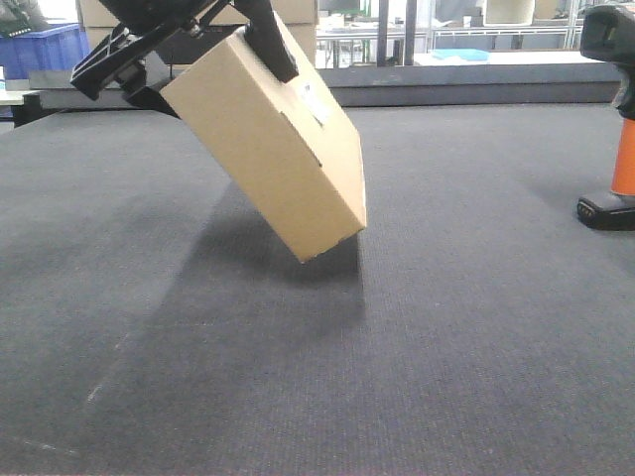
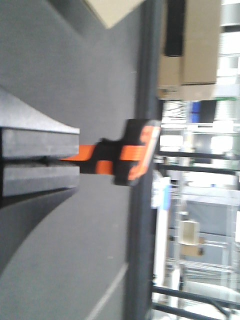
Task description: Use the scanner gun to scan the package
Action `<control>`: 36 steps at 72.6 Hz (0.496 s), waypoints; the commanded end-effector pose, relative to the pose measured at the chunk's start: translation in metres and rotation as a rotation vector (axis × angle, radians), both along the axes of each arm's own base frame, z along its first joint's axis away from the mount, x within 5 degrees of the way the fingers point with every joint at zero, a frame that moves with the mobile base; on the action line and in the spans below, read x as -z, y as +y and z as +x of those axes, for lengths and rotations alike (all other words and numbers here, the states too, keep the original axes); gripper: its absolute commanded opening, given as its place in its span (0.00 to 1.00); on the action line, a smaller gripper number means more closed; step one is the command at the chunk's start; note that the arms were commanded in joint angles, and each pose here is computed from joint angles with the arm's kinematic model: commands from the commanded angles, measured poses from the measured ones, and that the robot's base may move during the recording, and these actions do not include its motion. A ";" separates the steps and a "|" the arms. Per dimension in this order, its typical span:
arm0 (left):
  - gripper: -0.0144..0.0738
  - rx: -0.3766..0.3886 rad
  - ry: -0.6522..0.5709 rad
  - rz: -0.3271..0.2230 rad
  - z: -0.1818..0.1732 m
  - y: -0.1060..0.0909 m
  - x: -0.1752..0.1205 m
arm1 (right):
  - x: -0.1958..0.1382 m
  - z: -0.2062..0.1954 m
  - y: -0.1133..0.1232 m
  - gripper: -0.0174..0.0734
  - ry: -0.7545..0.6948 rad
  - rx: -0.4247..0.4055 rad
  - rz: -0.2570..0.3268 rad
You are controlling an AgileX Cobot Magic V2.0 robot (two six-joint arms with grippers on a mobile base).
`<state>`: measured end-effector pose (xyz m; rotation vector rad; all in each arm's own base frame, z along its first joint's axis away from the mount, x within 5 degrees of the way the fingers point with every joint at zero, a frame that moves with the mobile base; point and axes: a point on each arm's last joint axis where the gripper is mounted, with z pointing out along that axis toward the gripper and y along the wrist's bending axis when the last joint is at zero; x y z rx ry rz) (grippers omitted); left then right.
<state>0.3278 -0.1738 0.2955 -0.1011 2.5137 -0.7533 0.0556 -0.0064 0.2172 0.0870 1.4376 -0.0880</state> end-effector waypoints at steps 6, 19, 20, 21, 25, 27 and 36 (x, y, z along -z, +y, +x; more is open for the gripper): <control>0.04 -0.003 -0.015 -0.011 0.000 0.001 -0.004 | -0.013 -0.003 0.000 0.01 -0.149 0.010 -0.024; 0.04 -0.003 -0.015 -0.011 0.000 0.001 -0.004 | -0.030 -0.006 0.001 0.01 0.014 0.000 -0.006; 0.04 -0.003 -0.015 -0.011 0.000 0.001 -0.004 | -0.032 -0.006 0.001 0.01 0.023 -0.001 -0.005; 0.04 -0.003 -0.015 -0.011 0.000 0.001 -0.004 | -0.035 -0.005 0.001 0.01 0.031 -0.001 -0.005; 0.04 -0.003 -0.015 -0.011 0.000 0.001 -0.004 | -0.044 -0.003 0.001 0.01 0.049 -0.002 -0.003; 0.04 -0.003 -0.015 -0.011 0.000 0.001 -0.004 | -0.048 -0.002 0.001 0.01 0.053 -0.002 -0.002; 0.04 -0.003 -0.015 -0.011 0.000 0.001 -0.004 | -0.068 0.012 -0.001 0.01 0.104 -0.003 0.004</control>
